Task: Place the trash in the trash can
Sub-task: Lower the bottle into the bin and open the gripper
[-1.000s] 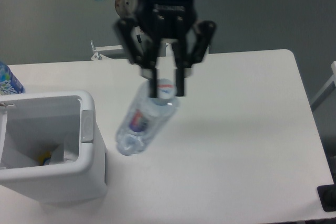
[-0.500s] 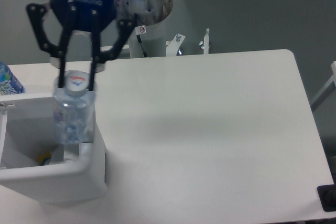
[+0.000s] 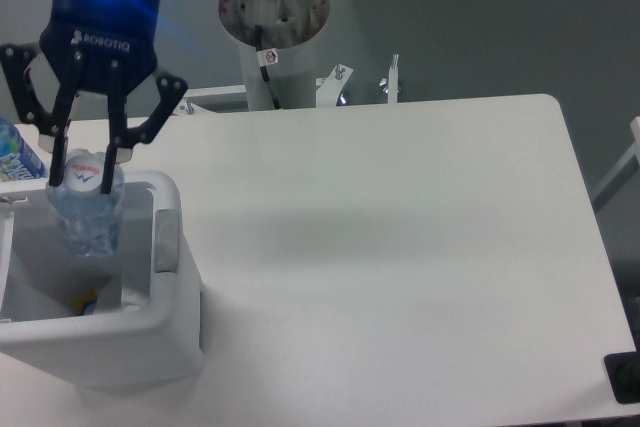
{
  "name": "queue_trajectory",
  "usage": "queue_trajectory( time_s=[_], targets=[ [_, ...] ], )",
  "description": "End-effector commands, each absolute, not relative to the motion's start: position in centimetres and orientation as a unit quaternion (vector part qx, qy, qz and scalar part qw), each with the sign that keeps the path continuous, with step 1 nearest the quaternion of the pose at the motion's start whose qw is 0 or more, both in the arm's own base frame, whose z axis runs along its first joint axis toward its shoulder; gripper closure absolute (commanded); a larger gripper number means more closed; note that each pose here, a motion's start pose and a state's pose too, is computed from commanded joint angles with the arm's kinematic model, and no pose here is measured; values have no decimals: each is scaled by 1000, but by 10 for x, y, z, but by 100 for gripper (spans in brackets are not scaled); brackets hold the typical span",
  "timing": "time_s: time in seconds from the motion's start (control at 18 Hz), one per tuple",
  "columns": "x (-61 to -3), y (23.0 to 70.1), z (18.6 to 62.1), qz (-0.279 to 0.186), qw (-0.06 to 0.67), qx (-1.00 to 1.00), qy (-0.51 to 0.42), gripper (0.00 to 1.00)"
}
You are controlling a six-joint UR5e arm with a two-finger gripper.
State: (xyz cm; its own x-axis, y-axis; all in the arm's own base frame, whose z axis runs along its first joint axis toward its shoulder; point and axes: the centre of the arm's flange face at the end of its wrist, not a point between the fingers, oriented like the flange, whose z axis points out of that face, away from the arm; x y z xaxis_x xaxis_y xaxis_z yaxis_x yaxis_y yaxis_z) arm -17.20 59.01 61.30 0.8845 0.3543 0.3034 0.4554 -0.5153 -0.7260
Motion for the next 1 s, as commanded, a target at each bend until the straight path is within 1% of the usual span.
queue_trajectory(
  time_s=[0.39, 0.78, 1.0],
  targets=[
    [-164, 607, 560, -72, 392, -888, -228, 74],
    [-162, 627, 522, -75, 365, -904, -210, 74],
    [-152, 626, 506, -80, 351, -910, -206, 73]
  ],
)
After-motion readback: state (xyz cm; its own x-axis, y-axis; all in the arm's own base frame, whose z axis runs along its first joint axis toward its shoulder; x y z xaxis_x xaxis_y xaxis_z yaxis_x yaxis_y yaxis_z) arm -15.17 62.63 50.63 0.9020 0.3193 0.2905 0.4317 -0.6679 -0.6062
